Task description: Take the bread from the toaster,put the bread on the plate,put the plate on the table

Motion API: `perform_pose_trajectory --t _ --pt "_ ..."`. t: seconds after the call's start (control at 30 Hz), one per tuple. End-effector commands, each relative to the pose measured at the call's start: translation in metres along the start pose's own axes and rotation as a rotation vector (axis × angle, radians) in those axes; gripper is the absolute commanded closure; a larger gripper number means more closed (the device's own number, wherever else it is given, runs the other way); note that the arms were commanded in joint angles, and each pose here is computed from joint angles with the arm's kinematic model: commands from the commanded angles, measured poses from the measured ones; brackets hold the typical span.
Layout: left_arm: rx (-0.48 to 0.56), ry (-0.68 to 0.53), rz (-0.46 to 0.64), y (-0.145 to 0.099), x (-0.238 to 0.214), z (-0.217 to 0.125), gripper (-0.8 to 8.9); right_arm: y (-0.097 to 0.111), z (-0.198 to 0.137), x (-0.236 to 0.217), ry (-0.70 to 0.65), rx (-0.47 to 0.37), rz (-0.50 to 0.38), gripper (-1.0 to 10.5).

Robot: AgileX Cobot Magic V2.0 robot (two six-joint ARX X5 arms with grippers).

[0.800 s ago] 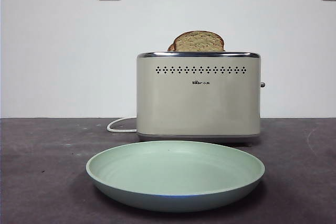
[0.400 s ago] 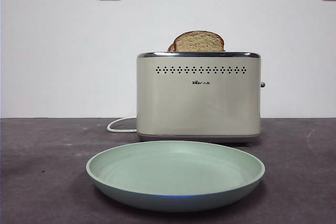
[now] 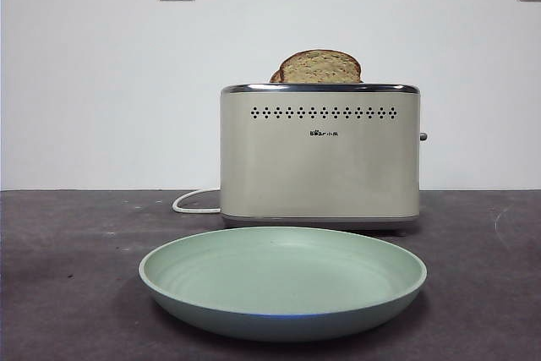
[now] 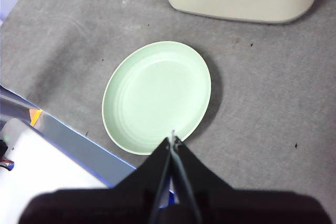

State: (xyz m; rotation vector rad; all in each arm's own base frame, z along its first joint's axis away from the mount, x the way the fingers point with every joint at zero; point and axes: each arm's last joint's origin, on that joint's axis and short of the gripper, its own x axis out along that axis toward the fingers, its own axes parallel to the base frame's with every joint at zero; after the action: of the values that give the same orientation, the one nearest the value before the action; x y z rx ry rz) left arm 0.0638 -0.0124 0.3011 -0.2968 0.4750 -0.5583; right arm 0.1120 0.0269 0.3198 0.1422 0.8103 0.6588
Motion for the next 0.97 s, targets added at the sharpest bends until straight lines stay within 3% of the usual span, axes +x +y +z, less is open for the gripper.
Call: perform_pose_trajectory --t 0.03,0.1,0.13,0.2,0.23,0.27,0.37,0.77,0.97 --pt "0.021 -0.003 -0.005 -0.001 -0.001 0.001 8.12 0.001 0.001 -0.001 -0.006 -0.016 0.004 9.4" --pt "0.021 -0.003 -0.005 -0.001 -0.001 0.001 7.93 0.001 0.001 -0.001 -0.006 -0.016 0.004 9.3" --pt "0.019 -0.004 -0.004 -0.001 -0.001 0.001 7.05 0.001 0.001 -0.001 -0.007 -0.017 0.004 8.6" --pt "0.013 -0.004 0.003 -0.001 -0.001 0.001 4.55 0.001 0.001 -0.001 -0.010 -0.010 0.004 6.7" --pt "0.013 -0.004 0.003 -0.001 -0.001 0.001 2.72 0.001 0.001 -0.001 -0.011 0.000 0.004 5.4" --pt "0.015 -0.005 0.003 -0.001 -0.001 0.001 1.92 0.001 0.001 -0.001 -0.011 0.003 0.004 4.5" --pt "0.018 -0.009 0.003 -0.001 -0.001 0.001 1.82 0.001 0.001 -0.001 -0.011 0.005 0.003 3.5" --pt "0.059 -0.048 -0.009 0.000 0.001 0.008 1.84 0.001 0.001 -0.001 -0.011 0.007 0.004 3.5" --pt "0.131 -0.108 -0.053 0.003 0.013 0.026 1.84 0.000 0.002 0.000 -0.009 0.009 0.004 3.5"
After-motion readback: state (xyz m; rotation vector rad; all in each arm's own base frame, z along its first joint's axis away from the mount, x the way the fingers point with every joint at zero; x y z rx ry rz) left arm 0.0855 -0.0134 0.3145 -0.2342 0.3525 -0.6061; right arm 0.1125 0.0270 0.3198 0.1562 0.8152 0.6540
